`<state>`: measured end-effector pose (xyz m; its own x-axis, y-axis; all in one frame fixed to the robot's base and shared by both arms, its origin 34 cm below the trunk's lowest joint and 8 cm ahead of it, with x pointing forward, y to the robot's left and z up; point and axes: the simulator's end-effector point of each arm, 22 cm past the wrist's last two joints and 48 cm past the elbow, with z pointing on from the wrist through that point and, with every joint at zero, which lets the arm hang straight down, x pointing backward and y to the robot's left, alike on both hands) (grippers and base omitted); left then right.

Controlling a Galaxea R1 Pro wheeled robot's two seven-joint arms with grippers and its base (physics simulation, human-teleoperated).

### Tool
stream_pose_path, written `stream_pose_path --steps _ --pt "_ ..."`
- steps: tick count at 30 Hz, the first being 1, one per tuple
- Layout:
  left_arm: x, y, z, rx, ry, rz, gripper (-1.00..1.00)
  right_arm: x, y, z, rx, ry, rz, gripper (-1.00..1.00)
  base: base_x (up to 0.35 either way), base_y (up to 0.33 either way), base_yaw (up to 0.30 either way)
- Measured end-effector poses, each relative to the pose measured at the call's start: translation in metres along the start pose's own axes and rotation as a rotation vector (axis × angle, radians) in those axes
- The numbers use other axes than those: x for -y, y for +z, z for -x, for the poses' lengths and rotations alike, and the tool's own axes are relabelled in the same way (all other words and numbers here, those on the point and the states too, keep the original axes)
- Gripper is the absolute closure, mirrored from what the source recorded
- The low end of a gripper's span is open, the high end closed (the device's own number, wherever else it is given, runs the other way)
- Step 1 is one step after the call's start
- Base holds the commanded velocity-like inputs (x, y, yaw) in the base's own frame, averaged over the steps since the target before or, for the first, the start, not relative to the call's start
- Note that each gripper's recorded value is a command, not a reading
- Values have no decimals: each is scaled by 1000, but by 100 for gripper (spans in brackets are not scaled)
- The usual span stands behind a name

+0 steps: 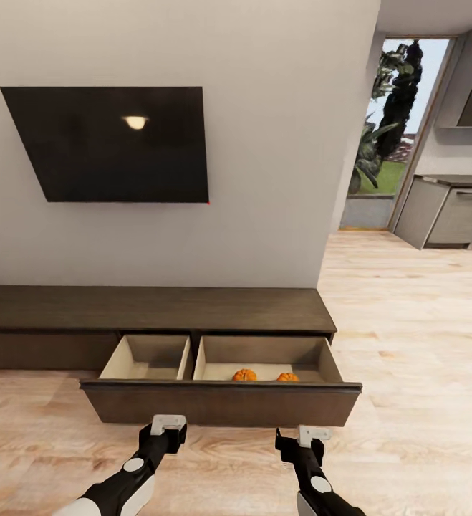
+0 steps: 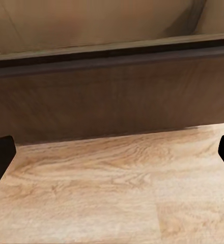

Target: Place each of the two pumpkins and all three candles from the living room inside a cabinet in the living room (use any cabinet), then make sure every cabinet is closed, and position the cauldron so it is next to a table in the living room.

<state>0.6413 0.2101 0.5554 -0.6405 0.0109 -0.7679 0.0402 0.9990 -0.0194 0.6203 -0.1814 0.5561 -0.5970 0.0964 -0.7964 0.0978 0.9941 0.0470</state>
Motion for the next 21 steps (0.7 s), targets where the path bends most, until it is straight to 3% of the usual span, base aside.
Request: stream_pose_path --steps 5,21 --pt "0 0 1 1 -1 0 -100 0 0 0 0 0 0 -100 223 74 0" --pt "-1 7 -7 9 -5 4 -100 1 6 -9 0 0 0 -100 12 6 0"
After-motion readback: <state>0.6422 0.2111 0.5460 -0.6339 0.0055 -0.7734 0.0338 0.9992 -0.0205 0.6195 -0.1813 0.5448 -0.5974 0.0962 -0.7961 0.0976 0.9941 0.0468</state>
